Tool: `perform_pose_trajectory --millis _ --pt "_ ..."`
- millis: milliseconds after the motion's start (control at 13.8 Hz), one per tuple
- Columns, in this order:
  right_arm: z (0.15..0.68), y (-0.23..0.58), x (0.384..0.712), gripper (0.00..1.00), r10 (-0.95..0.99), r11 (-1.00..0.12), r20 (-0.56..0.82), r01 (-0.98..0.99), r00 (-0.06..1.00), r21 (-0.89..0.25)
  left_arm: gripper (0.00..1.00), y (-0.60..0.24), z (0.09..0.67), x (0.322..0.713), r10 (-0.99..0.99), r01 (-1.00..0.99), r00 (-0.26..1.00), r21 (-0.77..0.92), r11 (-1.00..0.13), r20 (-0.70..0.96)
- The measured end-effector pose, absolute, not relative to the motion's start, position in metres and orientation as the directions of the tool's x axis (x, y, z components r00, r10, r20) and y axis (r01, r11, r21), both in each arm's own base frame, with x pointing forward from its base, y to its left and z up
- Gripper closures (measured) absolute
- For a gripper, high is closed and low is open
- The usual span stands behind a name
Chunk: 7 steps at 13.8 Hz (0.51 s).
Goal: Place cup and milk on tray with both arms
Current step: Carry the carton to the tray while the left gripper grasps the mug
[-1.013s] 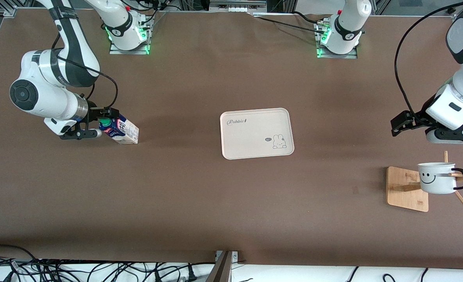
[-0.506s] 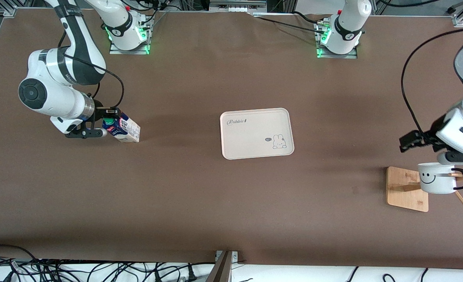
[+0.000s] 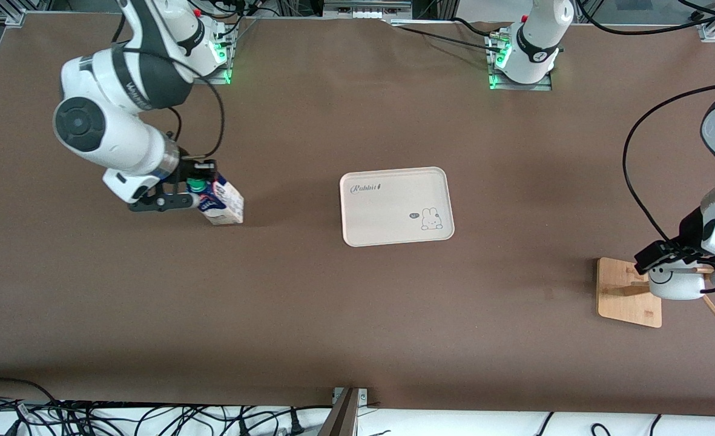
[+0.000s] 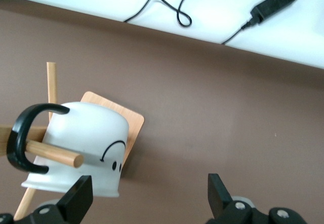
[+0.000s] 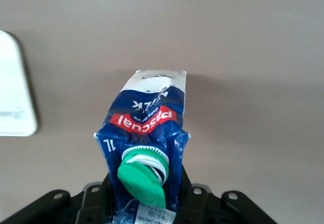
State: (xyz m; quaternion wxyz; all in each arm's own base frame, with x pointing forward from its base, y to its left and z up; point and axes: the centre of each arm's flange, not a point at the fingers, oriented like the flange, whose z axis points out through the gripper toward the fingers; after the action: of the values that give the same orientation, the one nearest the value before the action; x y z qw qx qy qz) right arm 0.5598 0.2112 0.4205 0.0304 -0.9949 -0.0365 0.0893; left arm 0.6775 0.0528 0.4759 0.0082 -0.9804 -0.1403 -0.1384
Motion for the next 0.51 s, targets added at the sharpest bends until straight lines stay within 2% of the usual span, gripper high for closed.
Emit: perform_pose_trajectory --millis 217,506 --pt "0.422 0.322 0.550 0.53 0.031 -0.994 -0.178 0.011 0.984 -0.113 0.00 0.060 0.454 0.654 0.365 0.365 0.884 0.055 -0.929 0.292" --pt "0.384 0.468 0.519 0.53 0.026 -0.991 -0.122 0.009 0.992 -0.134 0.00 0.059 0.452 0.631 0.428 0.426 0.862 0.070 -0.902 0.272"
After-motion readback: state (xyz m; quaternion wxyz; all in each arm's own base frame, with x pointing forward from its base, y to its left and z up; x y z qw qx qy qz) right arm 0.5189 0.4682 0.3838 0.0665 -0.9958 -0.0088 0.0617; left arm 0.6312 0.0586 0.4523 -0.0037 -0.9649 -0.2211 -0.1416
